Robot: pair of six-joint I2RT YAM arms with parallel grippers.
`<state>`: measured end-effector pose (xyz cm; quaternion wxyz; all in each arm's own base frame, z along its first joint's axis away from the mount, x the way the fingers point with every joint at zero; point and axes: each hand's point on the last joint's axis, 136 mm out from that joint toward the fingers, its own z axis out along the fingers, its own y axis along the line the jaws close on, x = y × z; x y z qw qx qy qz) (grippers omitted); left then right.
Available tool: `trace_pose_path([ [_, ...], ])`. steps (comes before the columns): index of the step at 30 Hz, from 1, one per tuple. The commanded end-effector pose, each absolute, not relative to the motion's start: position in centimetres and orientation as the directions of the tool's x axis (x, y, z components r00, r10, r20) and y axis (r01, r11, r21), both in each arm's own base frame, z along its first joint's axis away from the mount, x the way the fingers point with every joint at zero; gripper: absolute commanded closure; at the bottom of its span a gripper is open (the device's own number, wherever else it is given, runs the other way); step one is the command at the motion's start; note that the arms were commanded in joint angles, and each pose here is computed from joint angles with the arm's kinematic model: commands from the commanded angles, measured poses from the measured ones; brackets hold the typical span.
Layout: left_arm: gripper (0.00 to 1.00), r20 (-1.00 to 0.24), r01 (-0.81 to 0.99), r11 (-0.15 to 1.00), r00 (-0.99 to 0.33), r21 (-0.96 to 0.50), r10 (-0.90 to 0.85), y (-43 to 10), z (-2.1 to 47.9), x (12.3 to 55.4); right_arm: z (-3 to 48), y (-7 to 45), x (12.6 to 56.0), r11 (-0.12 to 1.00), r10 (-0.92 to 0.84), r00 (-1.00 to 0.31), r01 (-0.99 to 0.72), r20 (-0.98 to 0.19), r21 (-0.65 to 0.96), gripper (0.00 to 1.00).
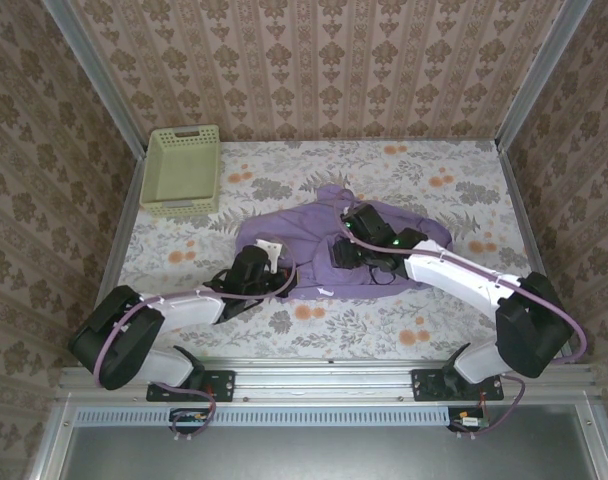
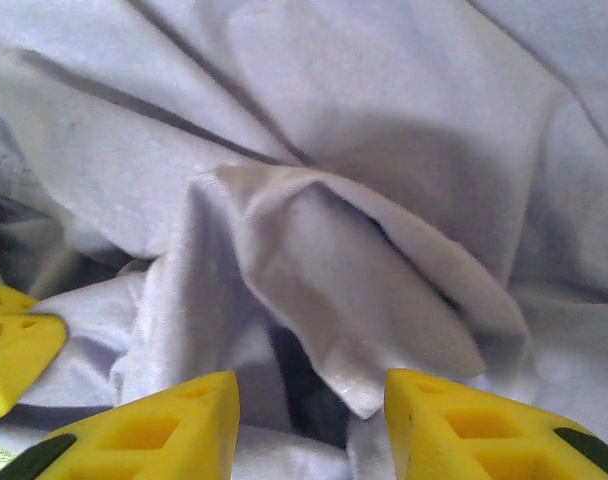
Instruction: Fold the inside-out t-shirt
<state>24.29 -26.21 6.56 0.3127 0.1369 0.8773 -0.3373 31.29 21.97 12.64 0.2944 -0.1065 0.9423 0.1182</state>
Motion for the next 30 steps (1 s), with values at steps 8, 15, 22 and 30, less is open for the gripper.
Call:
trace_pose_path([
  [8, 1.0, -0.642, 0.46, 0.729, -0.766, -0.507, 0.037, -26.2, 6.3, 24.3, 9.8, 22.6, 30.7, 0.933, -0.174, -0.836, -0.309, -0.52, 0.185, 0.58],
  [15, 1.0, -0.64, 0.461, 0.726, -0.768, -0.51, 0.038, -26.2, 6.4, 24.2, 7.4, 22.5, 31.6, 0.951, -0.183, -0.863, -0.277, -0.472, 0.139, 0.61],
  [22, 1.0, -0.642, 0.457, 0.734, -0.766, -0.503, 0.037, -26.0, 6.3, 24.2, 6.9, 21.0, 32.3, 0.968, -0.196, -0.858, -0.246, -0.476, 0.045, 0.85],
  [30, 1.0, -0.645, 0.442, 0.779, -0.761, -0.444, 0.065, -25.2, 6.0, 24.8, 10.7, 18.2, 31.6, 0.978, -0.19, -0.818, -0.206, -0.543, -0.032, 1.0],
])
